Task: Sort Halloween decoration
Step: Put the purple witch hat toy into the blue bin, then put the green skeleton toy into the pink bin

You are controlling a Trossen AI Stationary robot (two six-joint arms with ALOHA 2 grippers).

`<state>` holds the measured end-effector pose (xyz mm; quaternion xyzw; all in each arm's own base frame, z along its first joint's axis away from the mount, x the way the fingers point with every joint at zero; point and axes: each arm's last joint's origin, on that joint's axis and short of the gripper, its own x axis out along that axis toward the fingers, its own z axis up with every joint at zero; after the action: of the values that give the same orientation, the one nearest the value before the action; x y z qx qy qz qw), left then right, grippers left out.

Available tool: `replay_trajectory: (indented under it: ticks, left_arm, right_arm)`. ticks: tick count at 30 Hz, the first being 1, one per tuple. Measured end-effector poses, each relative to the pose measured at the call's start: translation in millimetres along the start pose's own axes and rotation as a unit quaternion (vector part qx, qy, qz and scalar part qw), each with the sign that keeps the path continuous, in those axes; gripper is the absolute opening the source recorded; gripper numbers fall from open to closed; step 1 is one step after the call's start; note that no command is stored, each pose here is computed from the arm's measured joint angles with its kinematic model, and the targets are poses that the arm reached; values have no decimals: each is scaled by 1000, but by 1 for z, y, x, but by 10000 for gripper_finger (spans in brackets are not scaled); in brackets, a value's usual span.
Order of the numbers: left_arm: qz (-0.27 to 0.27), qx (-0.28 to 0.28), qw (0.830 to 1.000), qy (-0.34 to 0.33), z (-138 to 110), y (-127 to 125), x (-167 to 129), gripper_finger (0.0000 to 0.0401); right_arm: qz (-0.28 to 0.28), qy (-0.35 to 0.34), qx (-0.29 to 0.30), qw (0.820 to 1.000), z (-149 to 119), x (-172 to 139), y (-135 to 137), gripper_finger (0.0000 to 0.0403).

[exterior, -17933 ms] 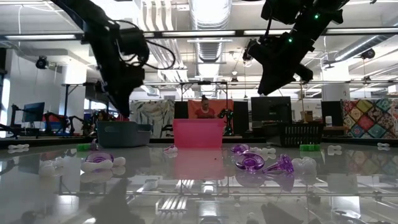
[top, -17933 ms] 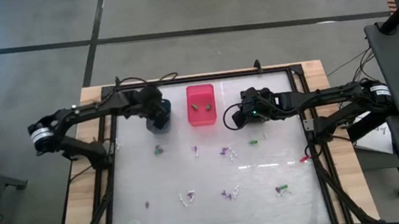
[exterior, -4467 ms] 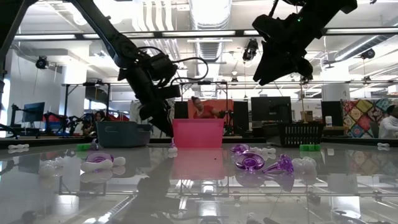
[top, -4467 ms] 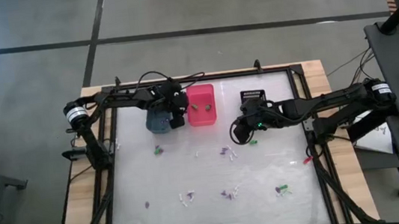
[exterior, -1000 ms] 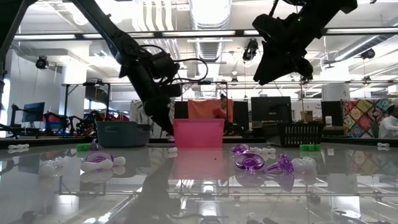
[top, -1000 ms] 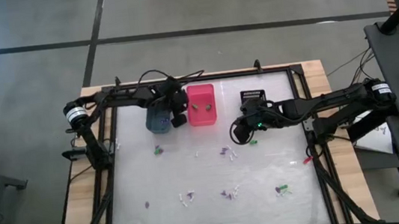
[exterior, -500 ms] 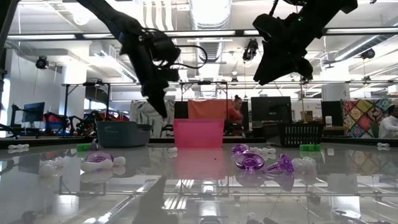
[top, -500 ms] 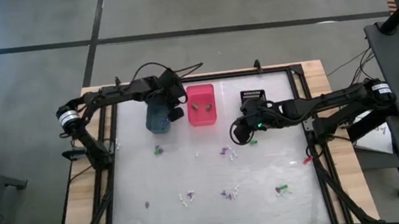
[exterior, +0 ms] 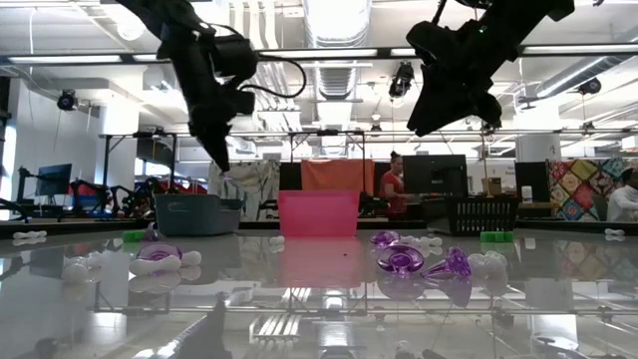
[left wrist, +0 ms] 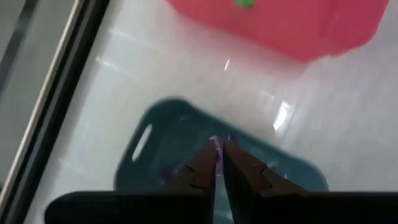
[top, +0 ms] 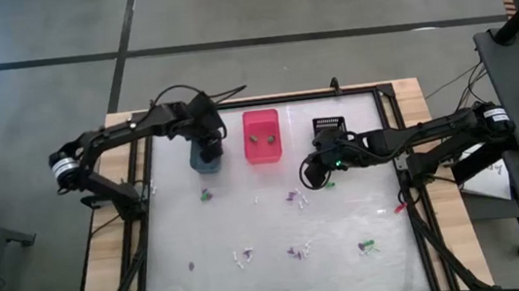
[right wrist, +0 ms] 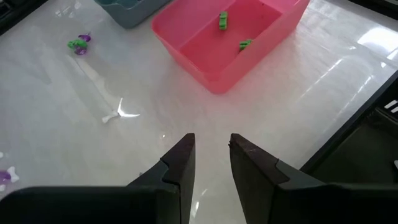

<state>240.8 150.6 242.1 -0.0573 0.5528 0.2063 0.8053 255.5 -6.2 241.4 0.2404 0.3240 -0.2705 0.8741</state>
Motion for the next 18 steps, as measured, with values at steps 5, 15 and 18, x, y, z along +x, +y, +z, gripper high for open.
replay_trajectory:
  ticks: [5,15,18]
  left_arm:
    - [46,-25,998,32,-8,2,0,46]
    - [43,-64,997,15,-10,-5,-8,77]
    - [38,-64,997,-8,-11,-13,-15,77]
  right_arm:
    - [7,2,-6,1000,-3,-2,4,91]
    - [36,25,13,999,-9,-4,10,91]
    - [51,42,21,998,-10,-4,11,91]
